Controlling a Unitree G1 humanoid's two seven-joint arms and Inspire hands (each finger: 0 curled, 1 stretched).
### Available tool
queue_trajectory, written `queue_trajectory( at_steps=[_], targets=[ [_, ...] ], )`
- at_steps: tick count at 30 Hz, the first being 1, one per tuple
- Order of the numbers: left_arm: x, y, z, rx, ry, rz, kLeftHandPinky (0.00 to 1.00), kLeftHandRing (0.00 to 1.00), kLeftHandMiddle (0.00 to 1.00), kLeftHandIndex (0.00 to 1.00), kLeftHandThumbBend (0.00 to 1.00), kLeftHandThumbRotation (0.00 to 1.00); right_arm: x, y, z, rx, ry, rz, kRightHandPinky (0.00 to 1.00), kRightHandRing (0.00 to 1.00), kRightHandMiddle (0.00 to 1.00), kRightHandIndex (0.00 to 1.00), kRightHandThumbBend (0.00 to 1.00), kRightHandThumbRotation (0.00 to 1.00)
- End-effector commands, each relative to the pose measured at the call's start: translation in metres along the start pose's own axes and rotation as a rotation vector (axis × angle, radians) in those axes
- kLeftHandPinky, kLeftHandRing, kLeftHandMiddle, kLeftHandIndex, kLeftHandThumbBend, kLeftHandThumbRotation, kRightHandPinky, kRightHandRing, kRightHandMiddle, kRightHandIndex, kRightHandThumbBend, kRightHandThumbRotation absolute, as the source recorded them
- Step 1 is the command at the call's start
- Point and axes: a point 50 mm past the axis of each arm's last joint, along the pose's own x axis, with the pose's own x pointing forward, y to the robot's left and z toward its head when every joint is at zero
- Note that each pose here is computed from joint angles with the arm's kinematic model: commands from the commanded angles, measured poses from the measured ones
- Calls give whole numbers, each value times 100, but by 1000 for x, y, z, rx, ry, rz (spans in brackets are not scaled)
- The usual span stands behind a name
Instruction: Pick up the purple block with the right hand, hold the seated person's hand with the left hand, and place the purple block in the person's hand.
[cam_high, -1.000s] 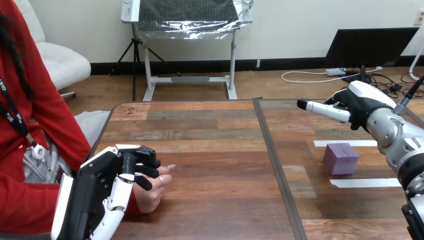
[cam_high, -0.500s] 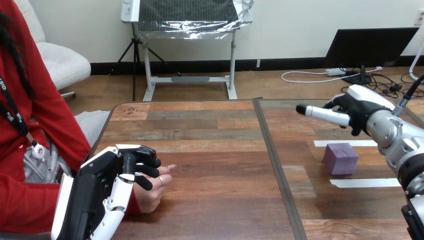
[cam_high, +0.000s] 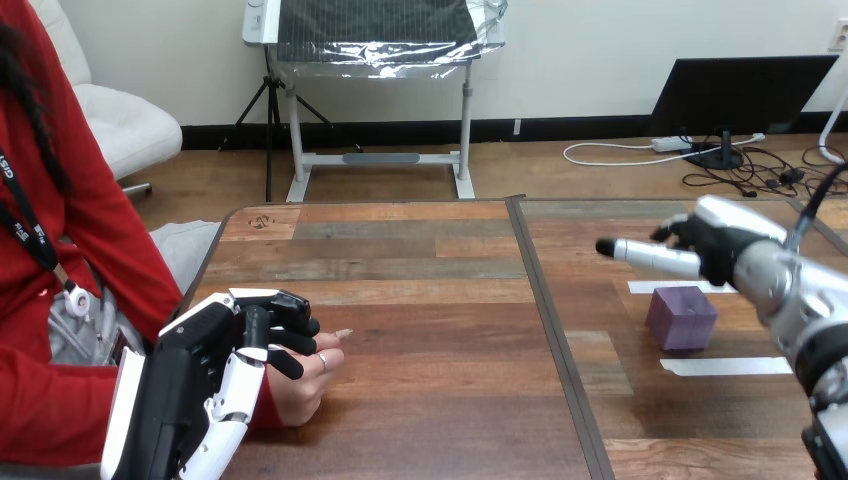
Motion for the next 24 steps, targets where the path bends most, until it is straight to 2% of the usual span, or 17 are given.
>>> queue_trajectory(
  at_steps=[1, 9, 15, 24],
  targets=[
    [8, -4, 9, -22, -78, 20, 41, 52, 55, 53, 10, 64, 1, 7, 2, 15, -17, -11, 68, 83, 85, 88, 80, 100],
    [7, -3, 11, -22, -77, 26, 41, 51, 55, 53, 9, 64, 1, 17, -1, 14, -9, 9, 73, 86, 88, 89, 78, 100],
    [6, -3, 11, -15, -82, 27, 41, 51, 55, 53, 7, 63, 1, 21, -2, 14, 7, 31, 70, 83, 86, 90, 80, 100],
    [5, -2, 11, -14, -73, 32, 41, 51, 55, 53, 8, 63, 1, 27, -2, 23, 28, 73, 78, 88, 90, 94, 80, 100]
  ],
)
